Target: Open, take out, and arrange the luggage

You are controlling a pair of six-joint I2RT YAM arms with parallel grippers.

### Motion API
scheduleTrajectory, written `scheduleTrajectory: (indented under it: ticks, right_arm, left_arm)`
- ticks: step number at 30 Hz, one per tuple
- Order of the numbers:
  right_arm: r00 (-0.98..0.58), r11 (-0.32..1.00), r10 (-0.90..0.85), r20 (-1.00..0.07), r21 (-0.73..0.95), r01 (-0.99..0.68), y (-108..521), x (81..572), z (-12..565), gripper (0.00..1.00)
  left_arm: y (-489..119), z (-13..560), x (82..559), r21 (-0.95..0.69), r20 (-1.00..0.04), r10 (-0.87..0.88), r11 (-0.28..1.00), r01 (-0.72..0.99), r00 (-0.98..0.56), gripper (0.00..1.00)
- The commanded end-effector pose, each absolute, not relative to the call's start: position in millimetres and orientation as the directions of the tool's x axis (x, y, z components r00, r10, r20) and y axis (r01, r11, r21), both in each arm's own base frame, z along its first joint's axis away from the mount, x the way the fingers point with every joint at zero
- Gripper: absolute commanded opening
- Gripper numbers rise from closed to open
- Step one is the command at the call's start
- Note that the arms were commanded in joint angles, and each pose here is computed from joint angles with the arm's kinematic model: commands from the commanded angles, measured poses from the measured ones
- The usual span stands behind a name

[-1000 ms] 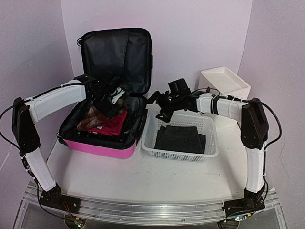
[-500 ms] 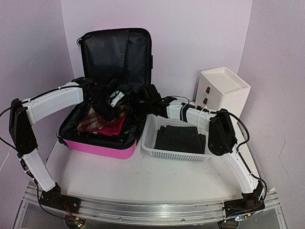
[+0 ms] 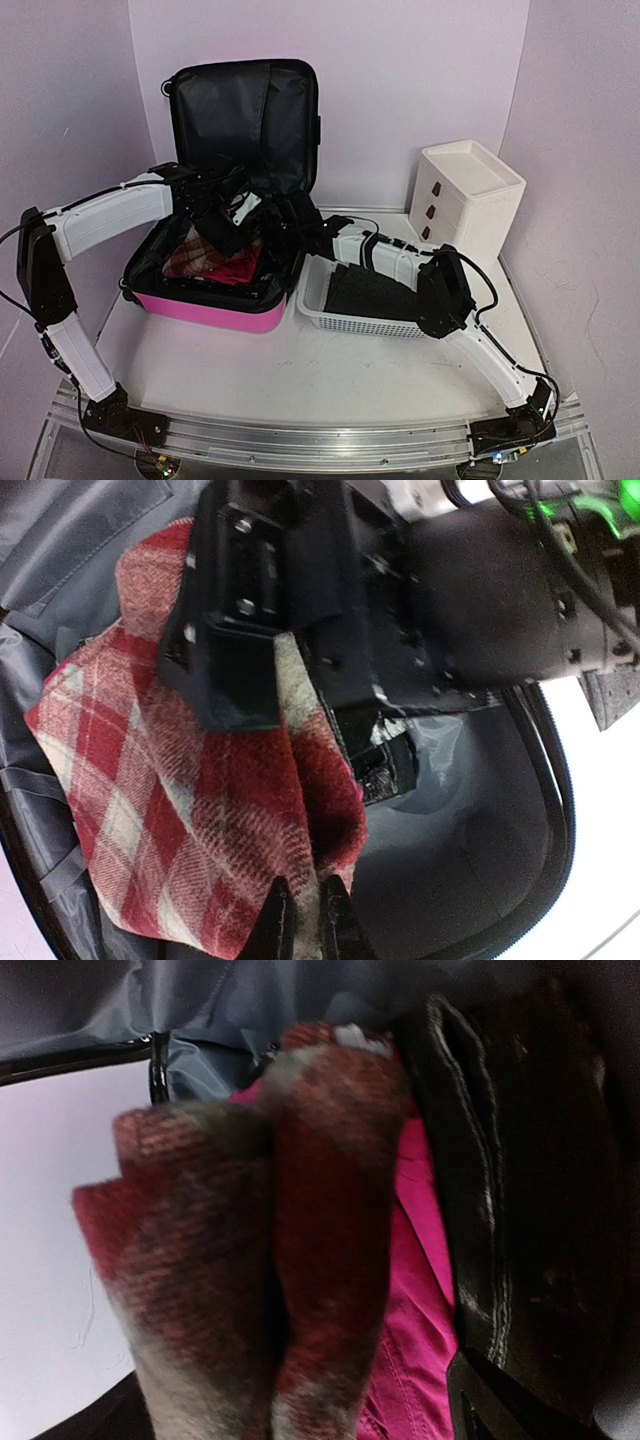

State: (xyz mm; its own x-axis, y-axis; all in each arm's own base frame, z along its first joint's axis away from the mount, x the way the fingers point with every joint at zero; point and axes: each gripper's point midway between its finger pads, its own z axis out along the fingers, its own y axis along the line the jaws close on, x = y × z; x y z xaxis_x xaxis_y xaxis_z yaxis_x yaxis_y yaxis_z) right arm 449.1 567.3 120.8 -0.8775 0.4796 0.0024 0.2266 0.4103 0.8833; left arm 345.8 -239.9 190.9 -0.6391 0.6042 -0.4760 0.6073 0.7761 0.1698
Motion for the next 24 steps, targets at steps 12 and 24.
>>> scheduleTrajectory:
  ticks: [12, 24]
  right_arm:
    - [-0.807, 0.338, 0.576, -0.128, 0.937, 0.092, 575, 489, 131, 0.6]
    - [-0.821, 0.389, 0.443, -0.36, 0.902, -0.185, 568, 467, 235, 0.0]
  left_arm:
    - [-252, 223, 324, 0.058, -0.573, 0.56, 0.756, 0.652, -0.598, 0.0]
    - [-238, 283, 286, -0.076, -0.699, 0.404, 0.779, 0.623, -0.59, 0.54]
